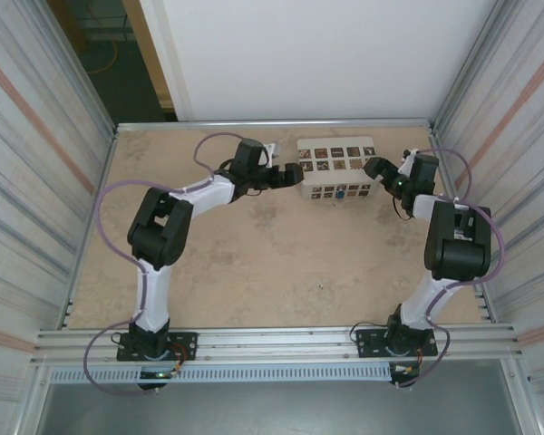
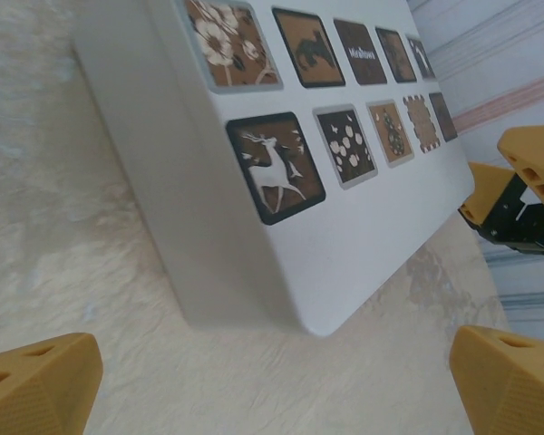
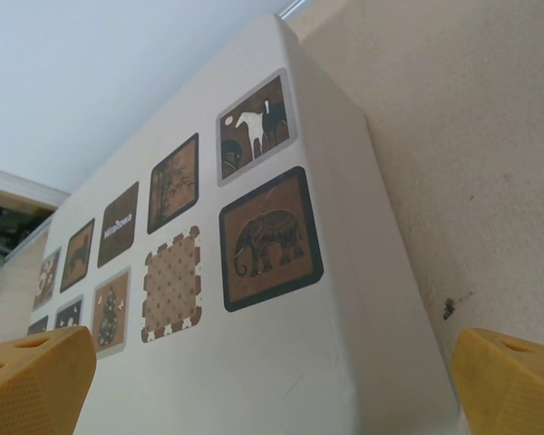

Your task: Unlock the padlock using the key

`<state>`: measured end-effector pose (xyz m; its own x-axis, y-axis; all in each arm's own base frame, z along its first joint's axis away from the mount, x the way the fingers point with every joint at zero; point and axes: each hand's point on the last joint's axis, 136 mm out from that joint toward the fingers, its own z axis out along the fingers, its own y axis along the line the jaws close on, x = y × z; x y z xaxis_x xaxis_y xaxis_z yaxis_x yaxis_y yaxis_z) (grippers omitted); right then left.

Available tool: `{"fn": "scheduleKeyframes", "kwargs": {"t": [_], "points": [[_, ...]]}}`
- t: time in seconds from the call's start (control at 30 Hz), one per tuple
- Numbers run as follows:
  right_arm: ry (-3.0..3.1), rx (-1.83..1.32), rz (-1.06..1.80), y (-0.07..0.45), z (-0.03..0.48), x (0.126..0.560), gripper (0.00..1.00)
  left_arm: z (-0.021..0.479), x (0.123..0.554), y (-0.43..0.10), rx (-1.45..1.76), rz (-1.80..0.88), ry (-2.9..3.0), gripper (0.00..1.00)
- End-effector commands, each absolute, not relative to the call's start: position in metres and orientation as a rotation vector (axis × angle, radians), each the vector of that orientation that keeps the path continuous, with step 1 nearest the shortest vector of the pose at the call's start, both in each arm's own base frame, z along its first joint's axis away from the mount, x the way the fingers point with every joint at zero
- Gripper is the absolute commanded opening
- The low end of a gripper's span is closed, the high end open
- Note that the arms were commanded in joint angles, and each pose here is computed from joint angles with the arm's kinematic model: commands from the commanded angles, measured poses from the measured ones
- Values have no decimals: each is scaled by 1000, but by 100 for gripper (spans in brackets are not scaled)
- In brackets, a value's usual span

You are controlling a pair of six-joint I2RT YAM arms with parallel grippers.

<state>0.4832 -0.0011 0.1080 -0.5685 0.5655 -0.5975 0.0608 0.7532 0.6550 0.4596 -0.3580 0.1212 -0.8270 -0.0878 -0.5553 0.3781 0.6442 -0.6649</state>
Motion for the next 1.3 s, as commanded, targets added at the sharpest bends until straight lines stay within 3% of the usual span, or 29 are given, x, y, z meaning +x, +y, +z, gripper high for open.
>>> {"fn": "scheduleKeyframes", "kwargs": {"t": [0.0,0.53,1.27], "points": [[2070,410,799,10,118,493,99,128,465,-379,252,-1198,2282,99],[2131,293,883,47,110,490,99,113,473,-411,286,-1276,2292,99],[2187,141,975,111,114,461,99,137,460,-389,321,-1195,2236,99]]}}
